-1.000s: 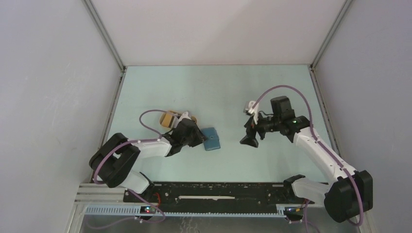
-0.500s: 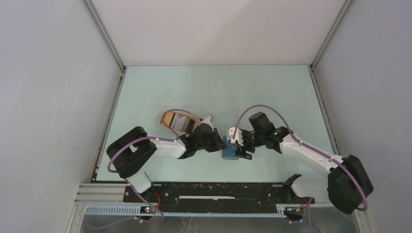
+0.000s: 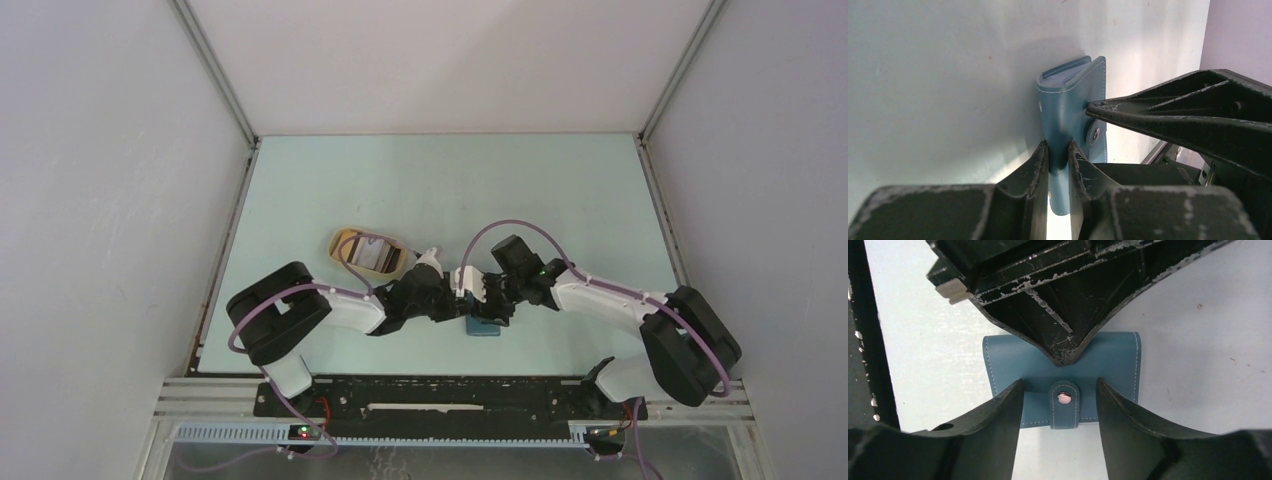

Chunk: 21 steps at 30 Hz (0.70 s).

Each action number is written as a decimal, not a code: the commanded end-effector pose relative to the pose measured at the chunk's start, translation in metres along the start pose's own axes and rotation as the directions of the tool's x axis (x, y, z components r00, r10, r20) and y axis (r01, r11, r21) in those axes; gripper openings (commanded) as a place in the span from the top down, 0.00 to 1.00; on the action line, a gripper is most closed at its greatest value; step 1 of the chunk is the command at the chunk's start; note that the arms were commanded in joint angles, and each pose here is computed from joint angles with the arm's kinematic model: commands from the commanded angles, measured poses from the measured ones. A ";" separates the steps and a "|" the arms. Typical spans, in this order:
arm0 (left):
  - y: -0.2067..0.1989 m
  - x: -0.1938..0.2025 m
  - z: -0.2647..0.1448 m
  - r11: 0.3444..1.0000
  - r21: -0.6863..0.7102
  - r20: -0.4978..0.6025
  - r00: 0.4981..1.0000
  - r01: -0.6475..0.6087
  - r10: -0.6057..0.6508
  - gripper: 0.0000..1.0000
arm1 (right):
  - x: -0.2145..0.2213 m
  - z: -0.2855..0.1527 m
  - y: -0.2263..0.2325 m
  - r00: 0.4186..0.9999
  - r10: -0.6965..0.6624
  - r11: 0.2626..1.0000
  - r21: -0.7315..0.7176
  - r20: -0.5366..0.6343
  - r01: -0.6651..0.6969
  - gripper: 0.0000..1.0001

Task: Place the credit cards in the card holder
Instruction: Open the card holder at the center of the board.

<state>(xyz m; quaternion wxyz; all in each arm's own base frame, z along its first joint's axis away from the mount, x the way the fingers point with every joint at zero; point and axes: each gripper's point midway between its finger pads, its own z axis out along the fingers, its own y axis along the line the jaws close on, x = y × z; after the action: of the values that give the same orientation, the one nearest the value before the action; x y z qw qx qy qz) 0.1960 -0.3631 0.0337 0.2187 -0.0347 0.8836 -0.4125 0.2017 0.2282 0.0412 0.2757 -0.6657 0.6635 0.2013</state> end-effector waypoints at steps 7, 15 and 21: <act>0.003 0.002 -0.004 1.000 0.018 0.018 1.000 -0.003 0.002 1.00 | 0.016 0.003 -0.003 0.994 -0.013 1.000 -0.026 -0.111 0.010 0.69; 0.015 -0.002 -0.003 1.000 -0.018 0.038 0.999 0.000 0.001 1.00 | 0.014 -0.015 -0.013 0.997 0.009 1.000 0.008 -0.081 -0.009 0.93; 0.020 -0.006 -0.004 1.000 -0.030 0.050 0.999 -0.008 0.010 1.00 | 0.011 -0.033 -0.017 0.999 0.023 0.999 0.024 -0.048 -0.022 0.96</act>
<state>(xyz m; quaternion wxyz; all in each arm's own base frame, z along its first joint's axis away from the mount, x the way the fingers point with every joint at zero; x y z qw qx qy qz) 0.1986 -0.3580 0.0315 0.2292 -0.0444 0.8786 -0.4166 0.2092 0.2077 0.0437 0.2481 -0.6593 0.6834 0.1916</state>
